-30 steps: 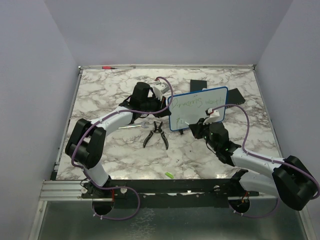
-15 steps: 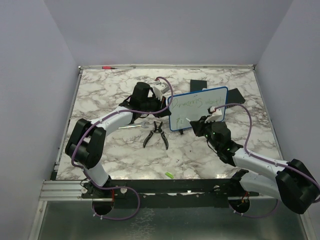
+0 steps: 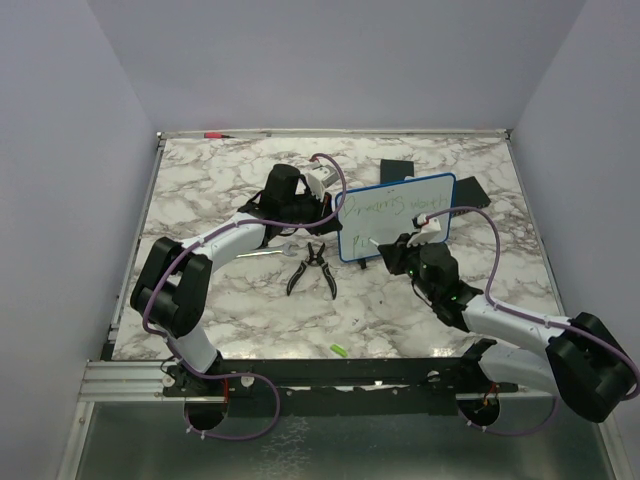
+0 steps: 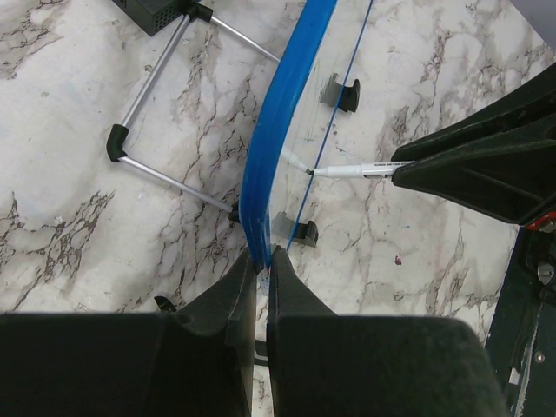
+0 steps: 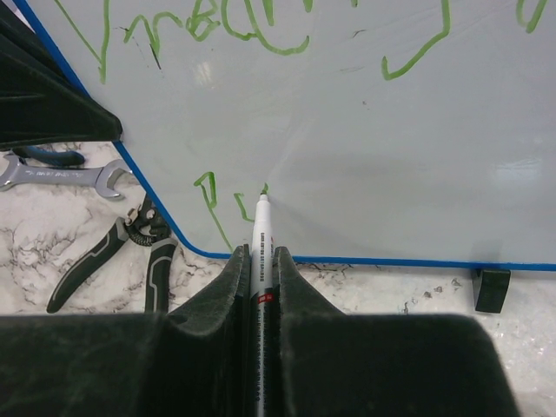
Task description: Write a sentence on the whiteboard
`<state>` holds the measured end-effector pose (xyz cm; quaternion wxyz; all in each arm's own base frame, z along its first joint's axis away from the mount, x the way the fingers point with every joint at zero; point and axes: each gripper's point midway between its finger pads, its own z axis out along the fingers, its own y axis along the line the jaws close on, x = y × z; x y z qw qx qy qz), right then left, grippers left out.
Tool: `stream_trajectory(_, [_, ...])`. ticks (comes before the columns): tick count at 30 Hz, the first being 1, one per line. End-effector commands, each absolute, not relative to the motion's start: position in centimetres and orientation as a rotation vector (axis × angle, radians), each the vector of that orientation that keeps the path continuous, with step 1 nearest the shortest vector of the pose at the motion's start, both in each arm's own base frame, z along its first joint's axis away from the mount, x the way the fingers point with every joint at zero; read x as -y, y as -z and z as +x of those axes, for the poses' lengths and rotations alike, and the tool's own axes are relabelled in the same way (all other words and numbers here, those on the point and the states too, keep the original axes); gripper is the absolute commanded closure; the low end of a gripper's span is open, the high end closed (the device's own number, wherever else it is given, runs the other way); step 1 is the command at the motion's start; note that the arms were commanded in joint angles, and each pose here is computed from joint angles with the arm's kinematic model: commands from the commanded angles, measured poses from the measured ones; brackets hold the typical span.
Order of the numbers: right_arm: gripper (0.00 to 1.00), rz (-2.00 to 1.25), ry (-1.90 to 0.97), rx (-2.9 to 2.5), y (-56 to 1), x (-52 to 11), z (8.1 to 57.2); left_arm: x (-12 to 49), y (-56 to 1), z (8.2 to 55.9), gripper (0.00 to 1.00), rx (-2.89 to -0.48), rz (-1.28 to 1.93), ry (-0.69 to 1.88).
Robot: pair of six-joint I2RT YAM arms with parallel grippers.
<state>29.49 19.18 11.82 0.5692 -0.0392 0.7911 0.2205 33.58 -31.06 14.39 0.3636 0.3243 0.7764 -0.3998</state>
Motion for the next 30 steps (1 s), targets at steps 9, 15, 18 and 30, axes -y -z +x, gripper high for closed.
stream_trajectory(9, [0.99, -0.053, -0.461, -1.914, -9.4, -18.0, 29.3, 31.4, -13.2, 33.1, 1.0, -2.037, 0.865, 1.026])
stream_trajectory(15, [0.99, -0.046, -0.452, -1.929, -8.8, -17.8, 29.1, 31.4, -13.2, 33.1, 1.0, -2.037, 0.865, 1.026])
stream_trajectory(18, [0.99, -0.038, -0.445, -1.929, -8.8, -17.6, 29.1, 31.4, -13.2, 33.1, 1.0, -2.036, 0.865, 1.024])
stream_trajectory(30, [0.99, -0.01, -0.403, -1.898, -9.7, -16.6, 29.3, 31.3, -13.3, 33.1, 1.0, -2.036, 0.865, 1.022])
